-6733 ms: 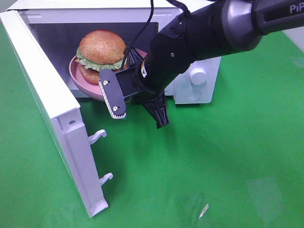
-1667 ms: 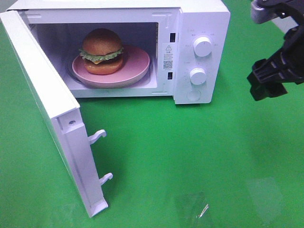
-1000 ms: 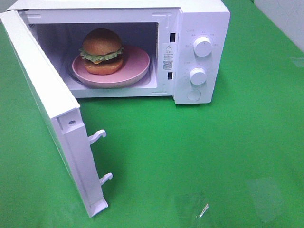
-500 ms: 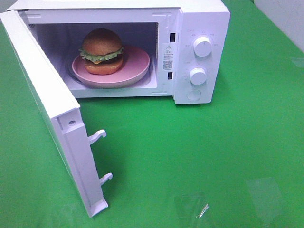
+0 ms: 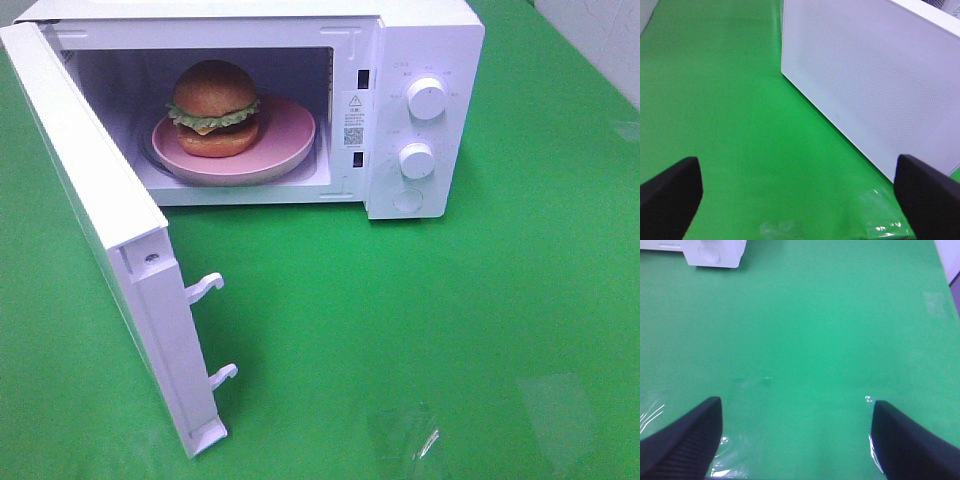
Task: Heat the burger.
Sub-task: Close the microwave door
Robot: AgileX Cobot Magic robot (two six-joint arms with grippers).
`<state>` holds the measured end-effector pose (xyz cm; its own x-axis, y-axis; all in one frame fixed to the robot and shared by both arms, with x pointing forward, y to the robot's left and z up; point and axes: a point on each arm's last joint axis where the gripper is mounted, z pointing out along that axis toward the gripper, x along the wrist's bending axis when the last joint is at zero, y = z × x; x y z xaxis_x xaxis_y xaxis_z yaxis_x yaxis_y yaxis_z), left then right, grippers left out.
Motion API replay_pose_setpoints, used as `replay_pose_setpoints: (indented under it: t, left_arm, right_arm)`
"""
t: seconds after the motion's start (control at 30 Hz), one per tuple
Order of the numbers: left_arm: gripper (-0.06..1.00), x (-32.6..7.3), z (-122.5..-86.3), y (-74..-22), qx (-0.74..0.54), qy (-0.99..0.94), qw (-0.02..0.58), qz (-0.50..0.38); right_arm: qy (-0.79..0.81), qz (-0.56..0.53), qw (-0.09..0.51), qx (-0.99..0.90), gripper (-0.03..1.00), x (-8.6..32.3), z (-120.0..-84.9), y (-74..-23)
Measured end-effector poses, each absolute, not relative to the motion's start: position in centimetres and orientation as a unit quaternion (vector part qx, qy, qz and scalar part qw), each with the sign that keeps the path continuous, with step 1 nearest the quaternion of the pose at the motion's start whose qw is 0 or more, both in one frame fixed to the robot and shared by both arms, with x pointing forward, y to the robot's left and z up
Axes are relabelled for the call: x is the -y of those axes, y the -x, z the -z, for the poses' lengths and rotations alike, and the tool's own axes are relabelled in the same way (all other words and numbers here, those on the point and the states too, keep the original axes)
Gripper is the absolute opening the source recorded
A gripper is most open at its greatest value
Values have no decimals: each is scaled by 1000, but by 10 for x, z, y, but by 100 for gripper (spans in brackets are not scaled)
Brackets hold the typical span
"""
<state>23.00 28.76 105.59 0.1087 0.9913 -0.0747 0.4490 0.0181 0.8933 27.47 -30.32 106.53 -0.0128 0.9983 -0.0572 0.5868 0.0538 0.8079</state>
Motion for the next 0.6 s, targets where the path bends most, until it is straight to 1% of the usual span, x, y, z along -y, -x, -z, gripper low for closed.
replay_pose_setpoints:
  t: [0.2, 0.43, 0.6]
  left_arm:
    - [98, -288, -1056, -230, -581, -619, 413, -328]
    - [98, -288, -1056, -230, -581, -619, 413, -328]
    - [98, -288, -1056, -230, -581, -619, 413, -328]
  right_arm:
    - [-617, -328, 366, -614, 76, 304, -1056, -260]
    - [-596, -367, 405, -587, 76, 305, -1057, -242]
    - [-592, -374, 412, -582, 76, 305, -1057, -238]
